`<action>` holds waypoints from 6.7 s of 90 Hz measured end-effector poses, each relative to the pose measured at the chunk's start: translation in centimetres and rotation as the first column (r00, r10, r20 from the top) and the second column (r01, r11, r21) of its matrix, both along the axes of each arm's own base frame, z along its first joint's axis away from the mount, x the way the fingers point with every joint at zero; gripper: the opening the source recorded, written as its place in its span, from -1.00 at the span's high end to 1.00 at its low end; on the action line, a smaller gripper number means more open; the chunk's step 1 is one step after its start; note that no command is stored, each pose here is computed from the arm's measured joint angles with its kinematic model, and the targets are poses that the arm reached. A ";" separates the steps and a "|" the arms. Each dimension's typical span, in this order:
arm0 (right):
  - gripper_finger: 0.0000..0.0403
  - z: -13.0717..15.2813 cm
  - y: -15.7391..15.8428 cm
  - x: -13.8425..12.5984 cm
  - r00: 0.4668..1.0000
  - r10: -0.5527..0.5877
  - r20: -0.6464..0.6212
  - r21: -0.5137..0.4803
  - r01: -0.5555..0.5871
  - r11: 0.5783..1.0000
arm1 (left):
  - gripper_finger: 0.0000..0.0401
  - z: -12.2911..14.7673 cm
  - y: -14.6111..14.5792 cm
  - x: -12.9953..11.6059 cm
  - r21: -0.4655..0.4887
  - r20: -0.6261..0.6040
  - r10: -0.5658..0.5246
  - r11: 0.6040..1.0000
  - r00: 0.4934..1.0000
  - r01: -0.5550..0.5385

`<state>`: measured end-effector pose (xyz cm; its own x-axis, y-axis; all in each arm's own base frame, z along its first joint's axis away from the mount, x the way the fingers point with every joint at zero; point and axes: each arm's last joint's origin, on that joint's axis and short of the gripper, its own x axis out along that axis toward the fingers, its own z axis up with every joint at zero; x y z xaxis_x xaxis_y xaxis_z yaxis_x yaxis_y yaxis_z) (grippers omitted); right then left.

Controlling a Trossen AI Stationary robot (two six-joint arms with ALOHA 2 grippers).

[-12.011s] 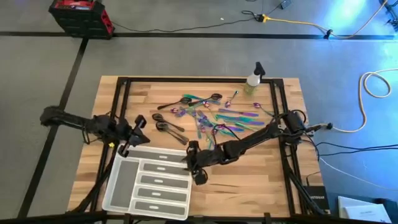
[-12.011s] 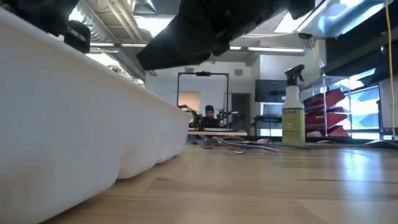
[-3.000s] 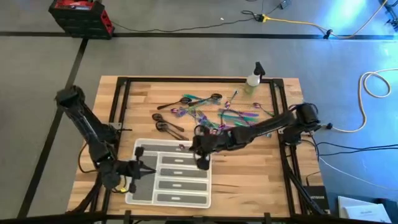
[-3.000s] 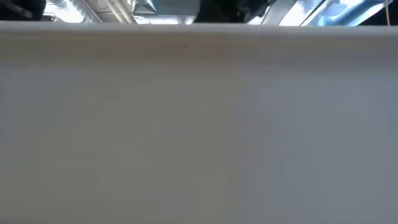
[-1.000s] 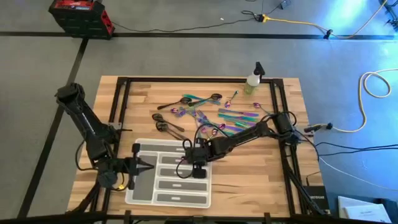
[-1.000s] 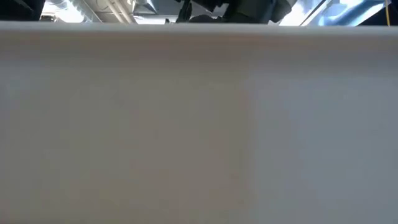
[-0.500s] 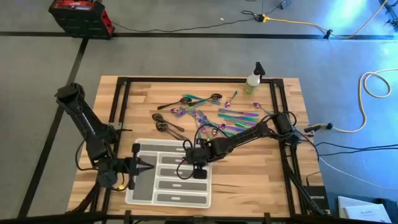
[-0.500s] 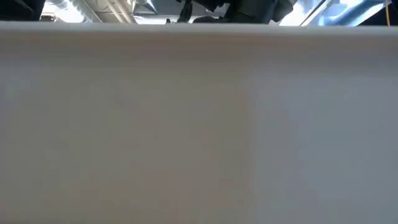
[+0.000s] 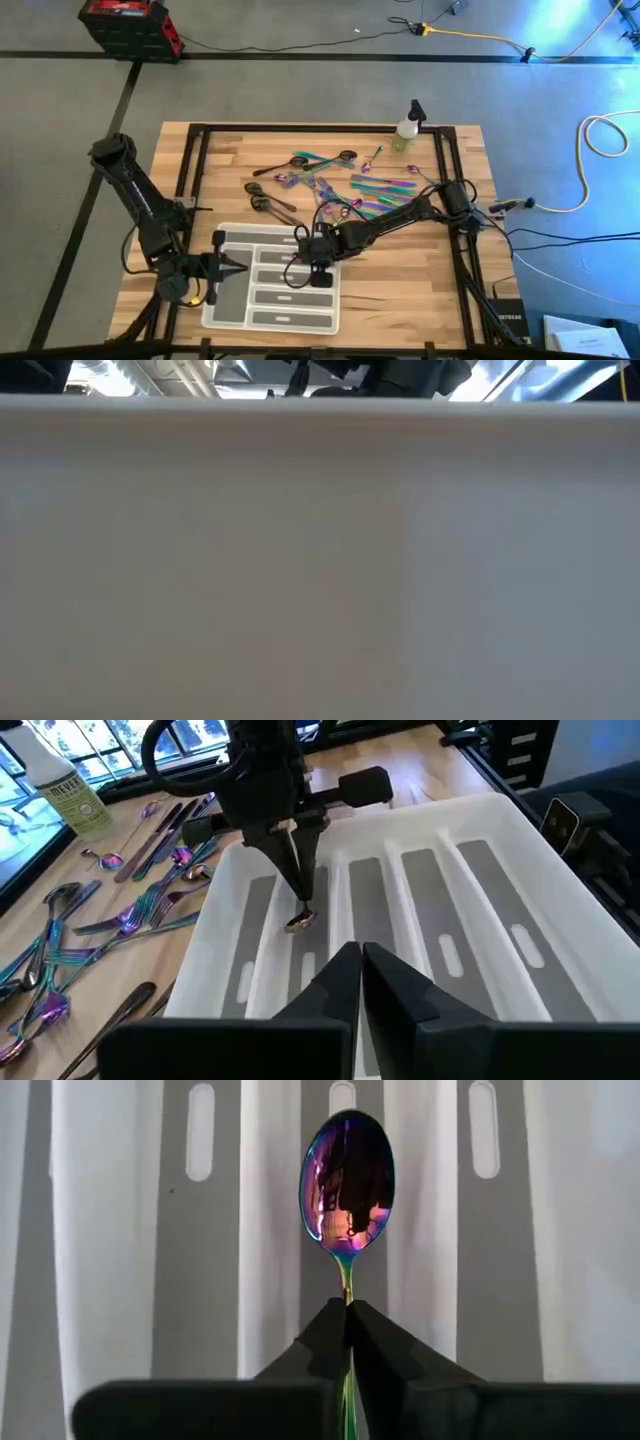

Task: Sort silverware
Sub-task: Put the blue spoon into the white silverware tray

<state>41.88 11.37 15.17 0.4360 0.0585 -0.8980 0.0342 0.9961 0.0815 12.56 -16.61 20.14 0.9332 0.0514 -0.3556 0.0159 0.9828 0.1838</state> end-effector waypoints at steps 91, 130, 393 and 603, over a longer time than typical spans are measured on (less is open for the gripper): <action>0.82 8.5 -2.4 -4.4 0.996 -0.050 0.076 -0.357 0.074 0.931 | 1.00 -0.1 0.1 0.0 0.002 -0.009 0.005 1.000 1.000 -0.005; 0.87 4.5 -11.7 -14.9 0.936 -0.339 -0.090 -0.337 0.292 0.895 | 1.00 -0.1 0.1 0.0 -0.021 -0.007 0.014 1.000 1.000 -0.014; 0.66 -2.8 -26.4 -22.3 0.579 -0.401 -0.710 -0.137 0.445 0.885 | 1.00 -0.1 0.1 -0.1 -0.004 -0.001 0.021 1.000 1.000 -0.021; 1.00 17.3 -4.8 -13.8 0.500 0.335 0.799 -0.062 -0.485 0.872 | -0.01 0.9 4.0 15.6 0.107 0.466 -0.492 0.856 0.735 0.505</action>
<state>28.06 6.60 32.50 0.8337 0.5174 -0.1929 -0.5249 0.8511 0.0140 28.16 -12.59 21.08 0.8729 -0.4707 0.1284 0.4249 0.8627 0.2742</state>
